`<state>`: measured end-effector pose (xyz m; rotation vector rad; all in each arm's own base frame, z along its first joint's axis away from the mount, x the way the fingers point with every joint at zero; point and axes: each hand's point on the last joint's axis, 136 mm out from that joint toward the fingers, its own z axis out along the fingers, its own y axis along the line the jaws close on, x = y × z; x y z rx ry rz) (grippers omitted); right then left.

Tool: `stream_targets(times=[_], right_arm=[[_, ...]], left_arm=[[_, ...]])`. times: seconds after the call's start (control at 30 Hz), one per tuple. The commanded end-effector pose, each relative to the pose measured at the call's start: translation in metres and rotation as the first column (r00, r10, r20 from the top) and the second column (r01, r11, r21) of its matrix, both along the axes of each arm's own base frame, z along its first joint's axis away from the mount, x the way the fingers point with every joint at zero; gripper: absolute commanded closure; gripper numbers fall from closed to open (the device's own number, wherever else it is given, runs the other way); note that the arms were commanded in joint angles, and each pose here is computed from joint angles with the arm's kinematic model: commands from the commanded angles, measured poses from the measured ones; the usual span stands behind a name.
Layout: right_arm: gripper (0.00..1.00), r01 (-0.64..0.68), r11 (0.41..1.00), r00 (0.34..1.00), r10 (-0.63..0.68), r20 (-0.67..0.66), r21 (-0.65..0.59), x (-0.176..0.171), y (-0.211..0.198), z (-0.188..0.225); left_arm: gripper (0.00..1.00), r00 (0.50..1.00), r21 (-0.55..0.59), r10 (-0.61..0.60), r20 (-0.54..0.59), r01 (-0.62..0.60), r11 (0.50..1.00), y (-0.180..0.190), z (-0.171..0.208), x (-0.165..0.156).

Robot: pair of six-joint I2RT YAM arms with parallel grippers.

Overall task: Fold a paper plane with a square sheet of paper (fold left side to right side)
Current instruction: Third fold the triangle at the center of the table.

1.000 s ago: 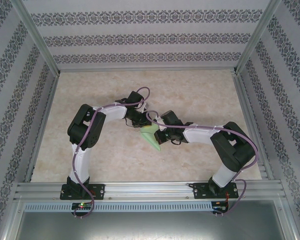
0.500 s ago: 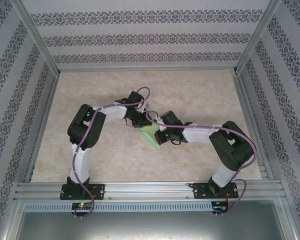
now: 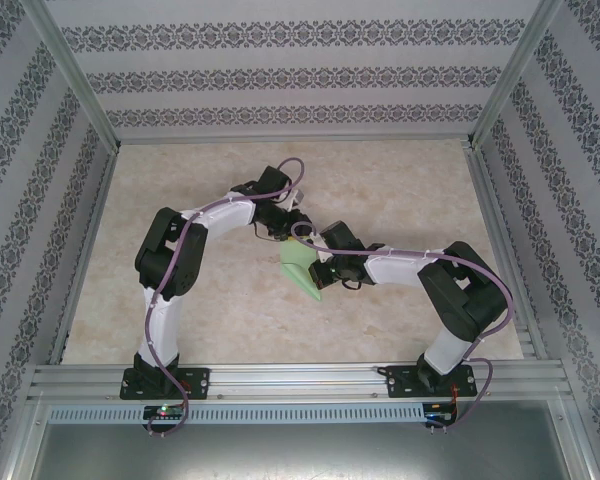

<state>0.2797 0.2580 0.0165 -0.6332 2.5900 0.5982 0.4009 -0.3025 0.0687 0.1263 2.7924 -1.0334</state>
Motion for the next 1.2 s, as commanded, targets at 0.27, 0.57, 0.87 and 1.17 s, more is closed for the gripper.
stream_targets(times=[0.27,0.57,0.87,1.17], right_arm=[[1.00,-0.038,0.997,0.997,0.034,-0.070,-0.066,-0.017,-0.006,-0.017],[1.00,-0.054,0.996,0.996,0.048,-0.071,-0.078,-0.016,-0.006,-0.017],[1.00,-0.059,0.995,0.996,0.053,-0.072,-0.081,-0.017,-0.005,-0.016],[1.00,-0.063,0.994,0.996,0.057,-0.073,-0.087,-0.017,-0.004,-0.017]], left_arm=[[0.83,0.996,-0.044,0.069,0.051,-0.067,0.997,0.046,0.031,-0.019],[0.85,0.999,-0.223,0.033,0.010,-0.030,0.974,0.013,0.030,-0.062],[0.86,0.997,-0.149,0.012,-0.076,-0.023,0.989,-0.008,-0.014,-0.079],[0.87,0.993,-0.088,0.028,-0.111,-0.038,0.995,0.001,-0.035,-0.095]])
